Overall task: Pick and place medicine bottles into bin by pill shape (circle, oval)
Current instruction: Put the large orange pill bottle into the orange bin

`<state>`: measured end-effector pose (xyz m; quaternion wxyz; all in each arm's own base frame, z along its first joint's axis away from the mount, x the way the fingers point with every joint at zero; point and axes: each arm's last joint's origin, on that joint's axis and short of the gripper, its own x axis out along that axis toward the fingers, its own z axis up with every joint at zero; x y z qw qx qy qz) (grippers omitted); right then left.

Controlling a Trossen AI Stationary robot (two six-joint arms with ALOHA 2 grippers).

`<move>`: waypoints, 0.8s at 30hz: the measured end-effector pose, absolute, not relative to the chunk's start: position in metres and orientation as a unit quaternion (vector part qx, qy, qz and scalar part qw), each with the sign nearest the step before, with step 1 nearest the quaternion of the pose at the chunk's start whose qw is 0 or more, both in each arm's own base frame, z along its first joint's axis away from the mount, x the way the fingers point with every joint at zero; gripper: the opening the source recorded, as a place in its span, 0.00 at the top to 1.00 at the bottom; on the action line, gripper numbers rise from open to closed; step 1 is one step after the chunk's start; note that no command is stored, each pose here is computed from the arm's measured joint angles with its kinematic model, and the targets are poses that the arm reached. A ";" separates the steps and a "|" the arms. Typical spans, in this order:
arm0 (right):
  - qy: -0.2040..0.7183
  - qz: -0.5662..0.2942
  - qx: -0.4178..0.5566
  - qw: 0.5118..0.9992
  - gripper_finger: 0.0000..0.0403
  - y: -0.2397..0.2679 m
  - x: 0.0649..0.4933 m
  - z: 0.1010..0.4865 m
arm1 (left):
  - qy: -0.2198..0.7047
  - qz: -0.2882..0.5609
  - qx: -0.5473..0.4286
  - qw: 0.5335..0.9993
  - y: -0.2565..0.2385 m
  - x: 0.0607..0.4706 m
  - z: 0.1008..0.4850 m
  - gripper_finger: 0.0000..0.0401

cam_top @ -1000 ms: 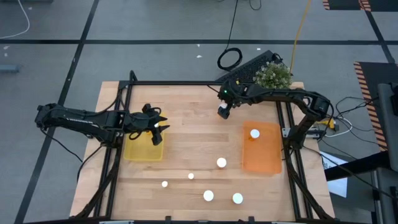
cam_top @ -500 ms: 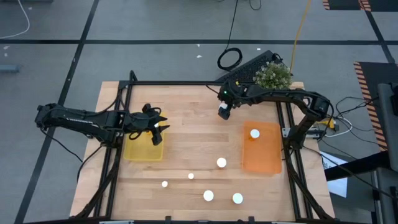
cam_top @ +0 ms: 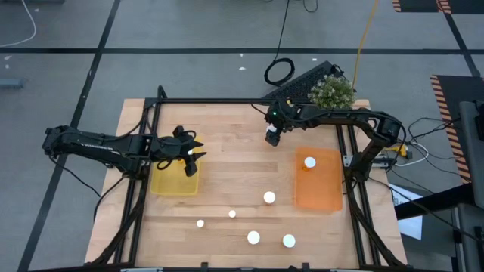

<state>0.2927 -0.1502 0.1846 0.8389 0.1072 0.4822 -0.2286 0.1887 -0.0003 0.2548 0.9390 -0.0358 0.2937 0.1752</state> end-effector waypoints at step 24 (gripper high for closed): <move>0.480 -0.229 0.111 0.840 0.49 -0.150 0.293 0.185 | 0.294 0.175 -0.035 0.939 0.000 0.189 0.255 0.58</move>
